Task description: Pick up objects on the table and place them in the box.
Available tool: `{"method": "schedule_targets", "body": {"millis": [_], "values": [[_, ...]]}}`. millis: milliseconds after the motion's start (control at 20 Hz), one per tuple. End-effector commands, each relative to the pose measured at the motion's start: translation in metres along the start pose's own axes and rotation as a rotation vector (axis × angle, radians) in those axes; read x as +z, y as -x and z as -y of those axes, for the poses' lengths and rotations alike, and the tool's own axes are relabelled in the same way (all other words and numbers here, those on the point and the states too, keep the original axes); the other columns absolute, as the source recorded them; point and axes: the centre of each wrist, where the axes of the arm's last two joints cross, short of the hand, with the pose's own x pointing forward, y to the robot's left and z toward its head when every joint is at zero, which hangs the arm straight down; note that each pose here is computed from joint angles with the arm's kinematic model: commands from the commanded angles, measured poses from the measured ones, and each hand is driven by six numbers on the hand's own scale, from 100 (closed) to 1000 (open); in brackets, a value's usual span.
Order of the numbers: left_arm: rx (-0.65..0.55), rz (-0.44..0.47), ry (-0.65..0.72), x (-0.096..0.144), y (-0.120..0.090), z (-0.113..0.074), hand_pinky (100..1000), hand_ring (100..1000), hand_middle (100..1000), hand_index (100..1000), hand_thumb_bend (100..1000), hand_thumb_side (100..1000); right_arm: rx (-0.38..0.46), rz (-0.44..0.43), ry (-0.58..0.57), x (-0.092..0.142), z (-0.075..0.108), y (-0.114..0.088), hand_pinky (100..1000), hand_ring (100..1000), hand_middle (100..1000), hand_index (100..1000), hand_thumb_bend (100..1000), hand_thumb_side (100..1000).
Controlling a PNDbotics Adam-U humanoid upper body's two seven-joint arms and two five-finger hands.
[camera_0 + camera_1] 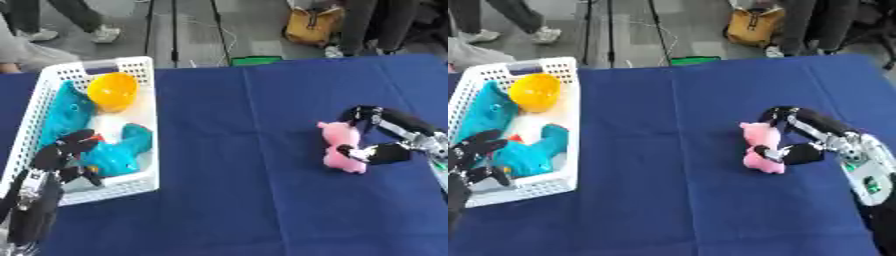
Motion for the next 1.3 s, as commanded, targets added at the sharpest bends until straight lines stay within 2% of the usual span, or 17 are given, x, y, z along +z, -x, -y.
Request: {"method": "schedule_targets", "body": {"millis": [50, 200, 400, 700, 800, 850, 1000, 1050, 1200, 1250, 1300], "values": [[-0.010, 0.017, 0.006, -0.002, -0.004, -0.002, 448, 860, 835, 736, 281, 1000, 0.062, -0.029, -0.011, 0.004, 0.007, 0.008, 641, 793, 859, 863, 447, 598], [-0.010, 0.018, 0.007, -0.002, -0.004, -0.002, 448, 860, 835, 736, 280, 1000, 0.103, -0.048, -0.016, 0.003, 0.005, 0.009, 673, 816, 867, 866, 470, 586], [-0.009, 0.018, 0.007, -0.002, -0.004, -0.002, 448, 860, 835, 736, 280, 1000, 0.170, -0.077, 0.031, 0.001, 0.007, 0.009, 667, 810, 861, 864, 460, 575], [-0.008, 0.018, 0.009, -0.002, -0.004, -0.002, 448, 861, 836, 736, 280, 1000, 0.203, -0.067, 0.079, -0.002, 0.012, 0.007, 666, 808, 860, 865, 468, 575], [-0.008, 0.018, 0.009, -0.002, -0.004, -0.002, 448, 861, 836, 736, 280, 1000, 0.208, -0.060, 0.068, -0.003, 0.011, 0.007, 671, 811, 863, 868, 483, 586], [-0.007, 0.018, 0.010, -0.002, -0.004, -0.002, 449, 861, 836, 737, 281, 1000, 0.212, -0.056, 0.049, -0.003, 0.008, 0.007, 688, 821, 876, 884, 572, 615], [-0.007, 0.019, 0.011, -0.003, -0.004, -0.001, 449, 861, 836, 737, 280, 1000, 0.233, -0.044, -0.035, -0.003, 0.000, 0.009, 687, 821, 882, 888, 592, 594], [-0.007, 0.019, 0.011, -0.003, -0.004, -0.002, 449, 861, 836, 737, 280, 1000, 0.239, -0.042, -0.054, -0.003, -0.001, 0.009, 657, 809, 880, 888, 575, 524], [-0.007, 0.018, 0.011, -0.003, -0.004, -0.002, 449, 861, 836, 737, 280, 1000, 0.255, -0.041, -0.097, -0.004, -0.005, 0.010, 652, 806, 880, 887, 571, 512], [-0.007, 0.019, 0.011, -0.003, -0.004, -0.001, 449, 861, 836, 737, 280, 1000, 0.248, -0.039, -0.107, -0.004, -0.007, 0.011, 553, 751, 875, 883, 500, 317], [-0.006, 0.019, 0.012, -0.003, -0.004, -0.001, 449, 861, 836, 737, 280, 1000, 0.252, -0.043, -0.122, -0.004, -0.008, 0.011, 553, 751, 875, 883, 500, 317]]}}
